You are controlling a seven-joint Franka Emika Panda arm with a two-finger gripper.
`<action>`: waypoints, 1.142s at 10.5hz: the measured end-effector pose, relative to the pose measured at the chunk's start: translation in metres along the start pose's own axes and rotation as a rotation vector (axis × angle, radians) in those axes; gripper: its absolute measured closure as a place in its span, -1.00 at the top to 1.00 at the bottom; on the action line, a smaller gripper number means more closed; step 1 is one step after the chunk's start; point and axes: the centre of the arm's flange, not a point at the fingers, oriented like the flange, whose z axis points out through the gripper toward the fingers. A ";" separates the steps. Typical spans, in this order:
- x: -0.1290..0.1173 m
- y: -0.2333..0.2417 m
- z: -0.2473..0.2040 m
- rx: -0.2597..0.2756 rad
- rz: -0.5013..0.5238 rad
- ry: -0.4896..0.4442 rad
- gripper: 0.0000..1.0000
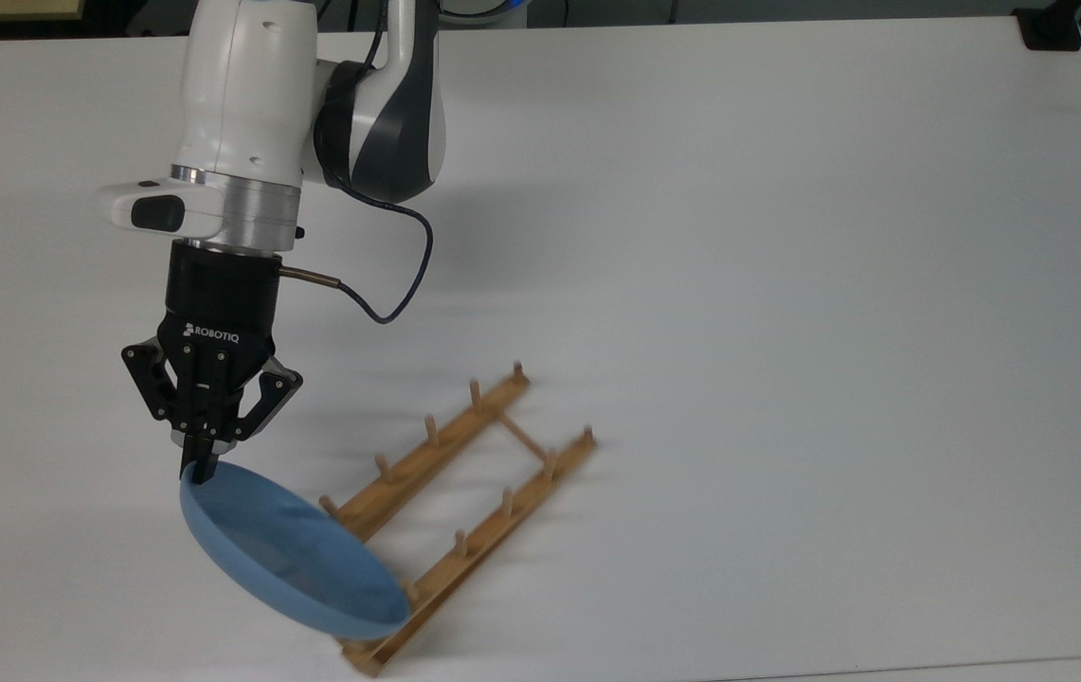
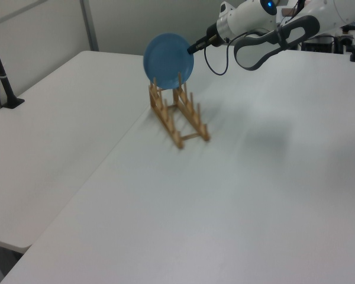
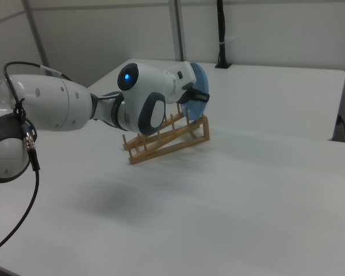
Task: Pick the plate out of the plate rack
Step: 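Close the gripper on the blue plate's rim, then lift the blue plate out of the rack and carry it away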
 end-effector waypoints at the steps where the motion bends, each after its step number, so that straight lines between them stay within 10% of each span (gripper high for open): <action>1: 0.001 0.000 0.000 0.000 0.000 0.002 -0.86; 7: 0.073 0.011 -0.060 0.007 0.114 0.125 -0.88; 12: 0.115 0.021 -0.167 -0.034 0.198 -0.354 -0.88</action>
